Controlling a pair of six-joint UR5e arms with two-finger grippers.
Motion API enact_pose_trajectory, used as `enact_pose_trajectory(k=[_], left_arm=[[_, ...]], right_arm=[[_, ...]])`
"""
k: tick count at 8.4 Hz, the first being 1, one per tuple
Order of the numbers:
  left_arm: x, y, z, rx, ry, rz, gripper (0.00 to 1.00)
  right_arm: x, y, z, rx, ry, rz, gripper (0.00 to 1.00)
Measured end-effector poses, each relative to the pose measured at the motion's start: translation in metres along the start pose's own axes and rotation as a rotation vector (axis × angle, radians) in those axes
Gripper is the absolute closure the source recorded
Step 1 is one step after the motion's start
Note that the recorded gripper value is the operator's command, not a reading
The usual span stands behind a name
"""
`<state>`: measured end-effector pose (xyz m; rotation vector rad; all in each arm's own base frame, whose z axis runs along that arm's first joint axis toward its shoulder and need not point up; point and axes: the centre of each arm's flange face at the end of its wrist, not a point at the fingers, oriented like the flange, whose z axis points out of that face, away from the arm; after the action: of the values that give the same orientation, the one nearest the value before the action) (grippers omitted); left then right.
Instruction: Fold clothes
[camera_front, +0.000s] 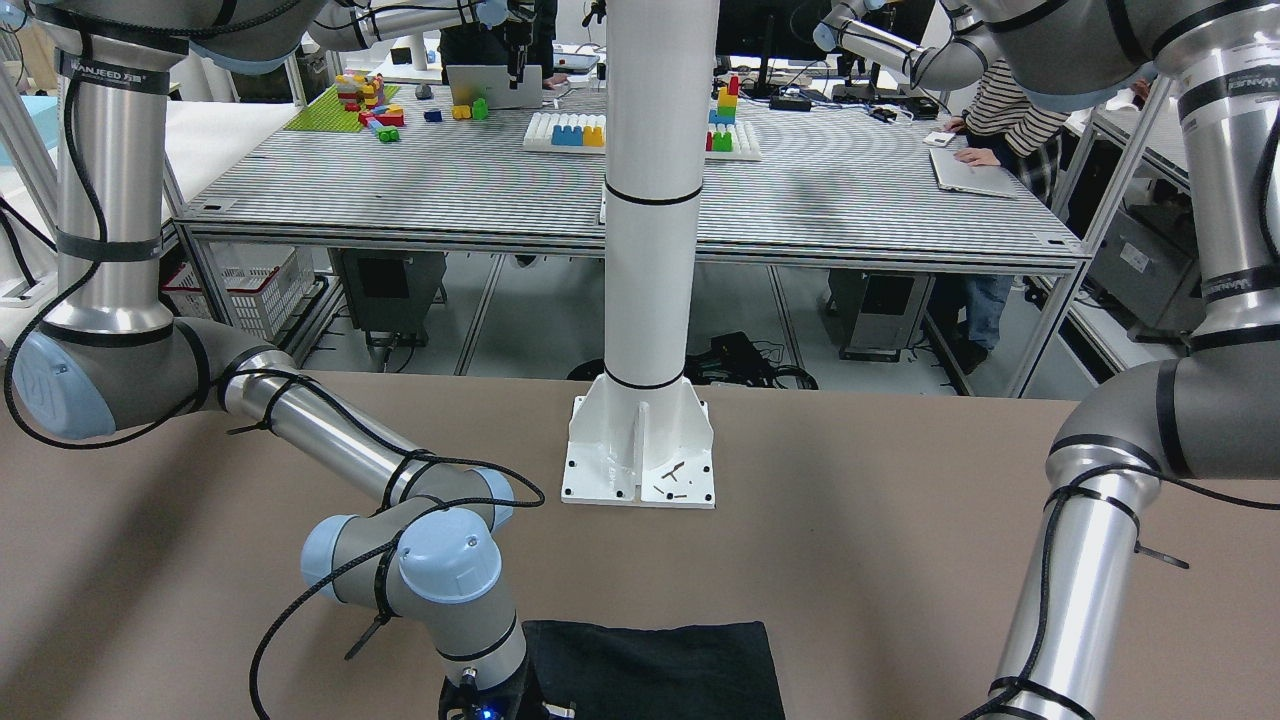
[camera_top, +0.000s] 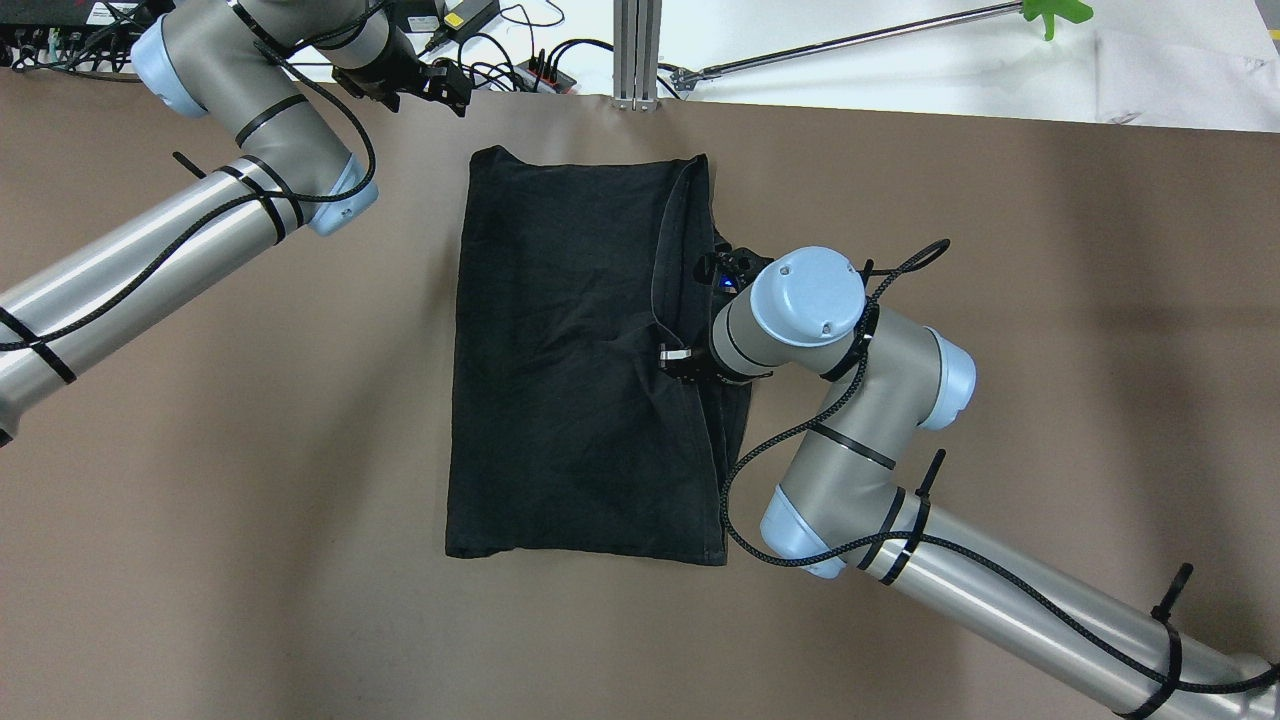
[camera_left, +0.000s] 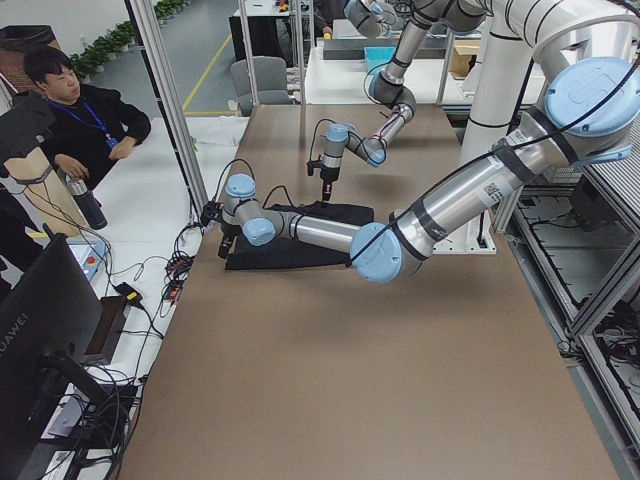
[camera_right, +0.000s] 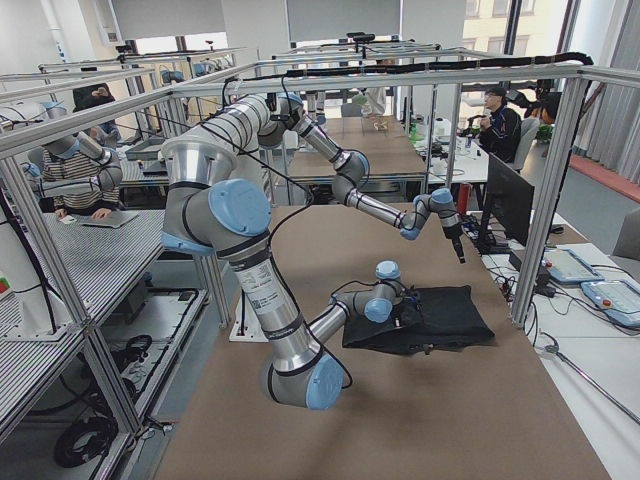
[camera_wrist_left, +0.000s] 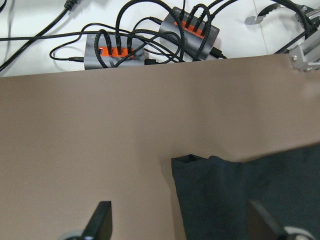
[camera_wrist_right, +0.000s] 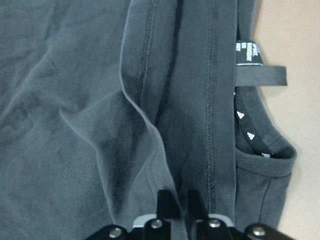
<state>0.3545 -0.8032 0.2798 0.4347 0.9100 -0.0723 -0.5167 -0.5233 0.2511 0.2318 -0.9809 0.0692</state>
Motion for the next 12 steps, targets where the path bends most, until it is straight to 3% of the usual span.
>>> enact_pose_trajectory(k=[1,6,9,10,11,12], left_arm=[[0.0,0.0,0.0,0.0,-0.001,0.0,0.06],[0.0,0.0,0.0,0.0,0.0,-0.002,0.06],[0.002,0.002,0.001,-0.002,0.001,-0.002,0.06],[0.002,0.002,0.002,-0.001,0.001,-0.003,0.06],[0.003,0.002,0.002,-0.001,0.0,-0.003,0.06],[0.003,0.003,0.003,-0.002,0.0,-0.004,0.06]], right_arm=[[-0.001,0.0,-0.001,-0.001,-0.003,-0.016,1.0],[0.002,0.004,-0.003,-0.003,-0.008,-0.041,1.0],[0.044,0.029,-0.024,-0.002,-0.012,-0.043,1.0],[0.059,0.039,-0.027,-0.006,-0.005,-0.042,0.95],[0.069,0.045,-0.027,-0.011,0.003,-0.04,0.46],[0.072,0.047,-0.026,-0.012,0.006,-0.04,0.17]])
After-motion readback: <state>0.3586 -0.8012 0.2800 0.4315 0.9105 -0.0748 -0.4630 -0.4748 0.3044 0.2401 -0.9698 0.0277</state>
